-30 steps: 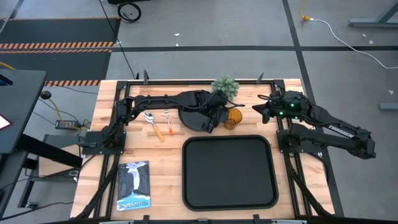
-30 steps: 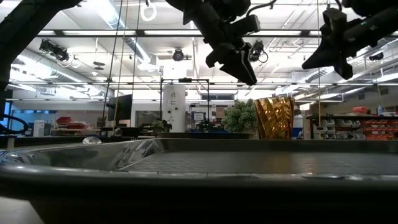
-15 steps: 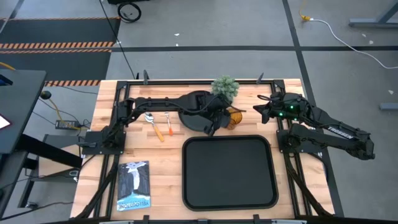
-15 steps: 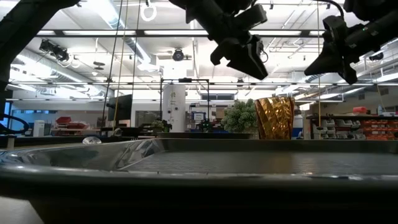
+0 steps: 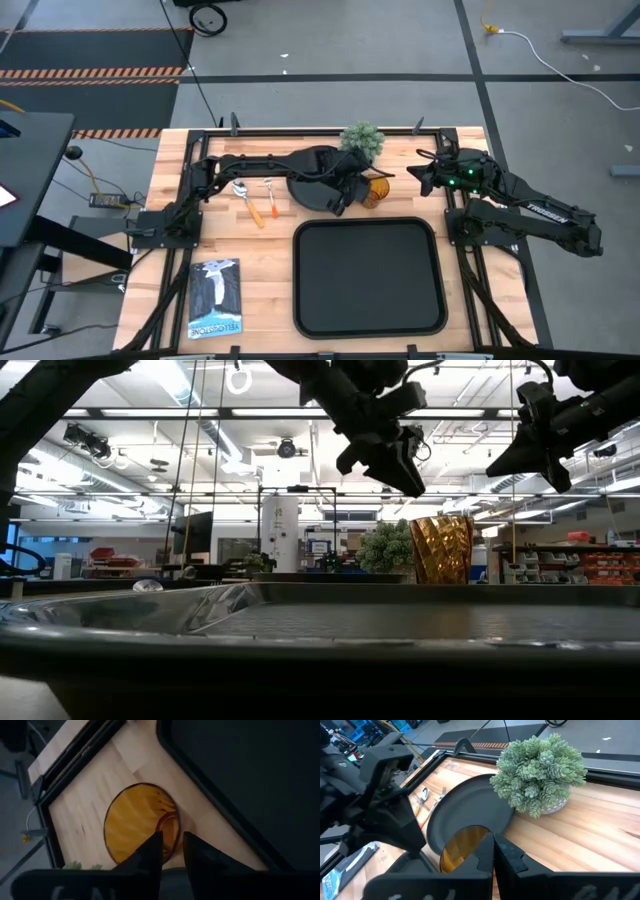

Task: Pick and place plate/cup/fork/spoon on tray
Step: Put the brown glass on the top of the black tray

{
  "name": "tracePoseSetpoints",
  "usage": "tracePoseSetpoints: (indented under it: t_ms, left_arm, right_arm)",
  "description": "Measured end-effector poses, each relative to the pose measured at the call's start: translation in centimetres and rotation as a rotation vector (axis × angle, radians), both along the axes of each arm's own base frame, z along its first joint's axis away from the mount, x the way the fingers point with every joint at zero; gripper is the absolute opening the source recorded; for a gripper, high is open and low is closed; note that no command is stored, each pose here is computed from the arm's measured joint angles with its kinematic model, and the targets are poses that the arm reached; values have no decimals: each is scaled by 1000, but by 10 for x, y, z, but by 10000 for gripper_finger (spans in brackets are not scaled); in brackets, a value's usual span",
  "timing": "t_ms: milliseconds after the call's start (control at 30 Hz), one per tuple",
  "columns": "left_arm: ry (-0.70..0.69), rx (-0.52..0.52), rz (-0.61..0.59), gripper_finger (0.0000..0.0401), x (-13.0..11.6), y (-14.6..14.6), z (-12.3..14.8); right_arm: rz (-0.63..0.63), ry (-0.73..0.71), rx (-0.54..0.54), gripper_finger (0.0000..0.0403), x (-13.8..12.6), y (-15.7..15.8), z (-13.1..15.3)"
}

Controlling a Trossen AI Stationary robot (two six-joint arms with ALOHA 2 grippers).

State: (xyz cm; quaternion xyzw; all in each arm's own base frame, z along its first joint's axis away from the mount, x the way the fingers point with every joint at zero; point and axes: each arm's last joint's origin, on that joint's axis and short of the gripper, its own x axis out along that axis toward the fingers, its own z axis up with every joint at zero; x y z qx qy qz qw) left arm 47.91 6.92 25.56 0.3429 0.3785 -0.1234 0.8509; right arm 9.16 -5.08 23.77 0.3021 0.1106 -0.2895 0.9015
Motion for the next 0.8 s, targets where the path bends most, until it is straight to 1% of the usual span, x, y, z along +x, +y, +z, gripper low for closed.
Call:
tracePoseSetpoints:
  t_ms: [200,333,400,533,800]
  left_arm:
    - [3,28,-36,128,2,-3,-2]
    - [15,38,-46,148,8,-1,-17]
    - [9,43,-43,150,10,2,-21]
    - [-5,56,-45,145,11,6,-20]
    - [21,53,-37,142,8,14,-23]
  right_arm:
    - [-1,0,2,9,0,0,0]
    - [-3,-1,4,9,0,0,0]
    - [-2,-2,6,9,0,0,0]
    - [-3,-3,9,9,0,0,0]
    - [-3,-3,8,9,0,0,0]
